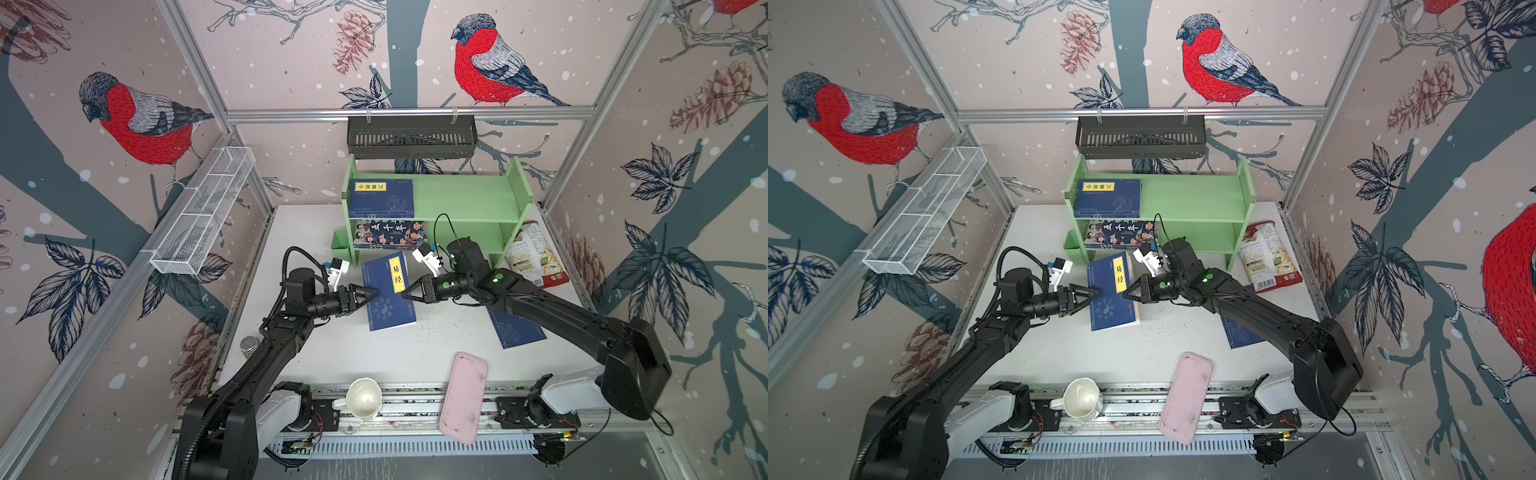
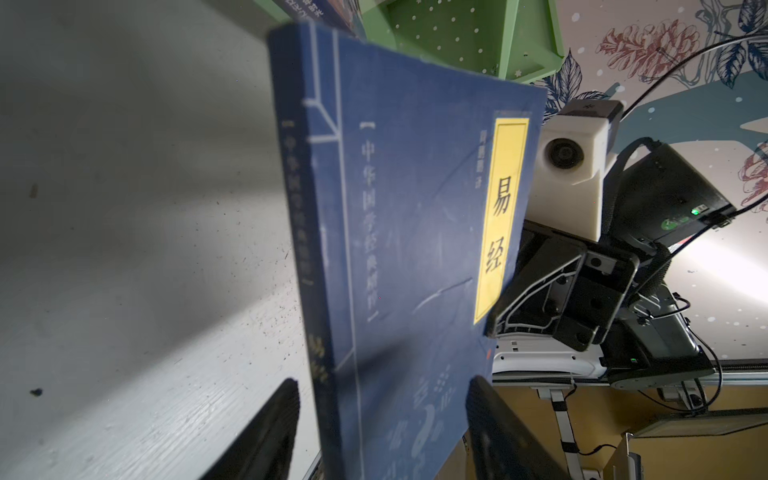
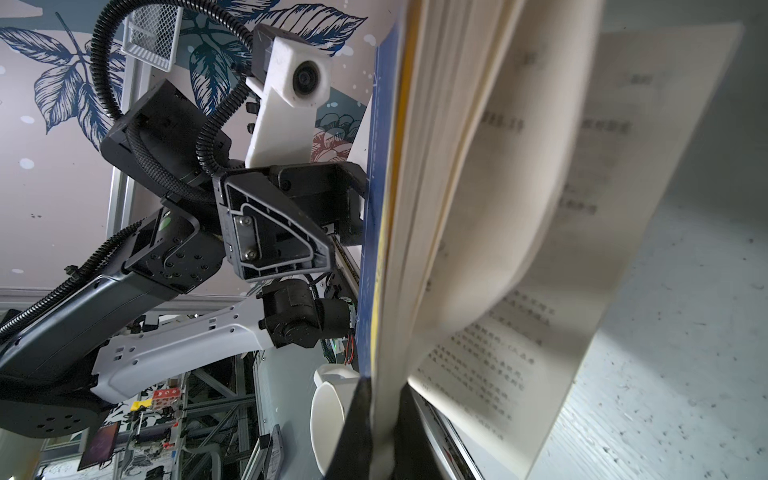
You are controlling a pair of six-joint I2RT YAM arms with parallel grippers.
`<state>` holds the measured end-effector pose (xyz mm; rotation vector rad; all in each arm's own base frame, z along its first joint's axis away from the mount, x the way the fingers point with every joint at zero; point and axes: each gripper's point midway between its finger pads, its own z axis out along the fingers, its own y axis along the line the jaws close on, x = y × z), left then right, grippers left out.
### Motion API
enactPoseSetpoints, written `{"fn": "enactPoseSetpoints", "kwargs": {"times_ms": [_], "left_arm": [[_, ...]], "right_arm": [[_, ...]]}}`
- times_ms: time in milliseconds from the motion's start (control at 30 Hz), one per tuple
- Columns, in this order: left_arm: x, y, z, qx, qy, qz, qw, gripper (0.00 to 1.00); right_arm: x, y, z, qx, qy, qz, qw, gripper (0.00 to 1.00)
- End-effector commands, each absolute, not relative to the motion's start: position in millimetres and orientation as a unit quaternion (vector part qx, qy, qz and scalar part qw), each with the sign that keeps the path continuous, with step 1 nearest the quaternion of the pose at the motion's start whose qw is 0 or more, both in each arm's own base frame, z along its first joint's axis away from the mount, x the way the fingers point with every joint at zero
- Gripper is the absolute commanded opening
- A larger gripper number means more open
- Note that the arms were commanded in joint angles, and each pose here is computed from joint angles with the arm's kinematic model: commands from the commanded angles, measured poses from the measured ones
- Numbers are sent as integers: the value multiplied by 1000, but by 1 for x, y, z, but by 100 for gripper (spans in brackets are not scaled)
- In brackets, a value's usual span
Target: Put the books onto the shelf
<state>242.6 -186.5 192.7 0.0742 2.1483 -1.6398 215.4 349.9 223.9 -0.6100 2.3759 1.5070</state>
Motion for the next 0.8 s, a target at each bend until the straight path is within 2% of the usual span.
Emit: {"fn": "enactPoseSetpoints", "kwargs": {"times_ms": [0, 133, 200, 267, 367, 467, 533, 767], "left_arm": [[242, -190, 215, 53, 747, -619, 235, 51], [243, -190, 215, 51, 748, -619, 234, 39], [244, -190, 215, 49, 749, -618, 234, 29], [245, -190, 215, 47, 750, -617, 233, 17], [247, -190, 218, 50, 751, -614, 239, 2], [249, -190, 224, 59, 746, -614, 249, 0], [251, -190, 227, 58, 746, -613, 253, 0], [253, -192, 254, 93, 736, -613, 272, 0]], "right_arm": [[213, 354, 235, -238, 800, 535, 132, 2], [218, 353, 232, -235, 801, 536, 128, 2], [222, 352, 229, -232, 802, 535, 127, 4], [225, 351, 227, -228, 805, 533, 126, 11], [233, 346, 221, -215, 816, 522, 128, 31], [248, 337, 217, -190, 828, 509, 141, 44], [258, 329, 216, -168, 835, 500, 154, 49], [274, 304, 253, -130, 828, 490, 240, 61]]}}
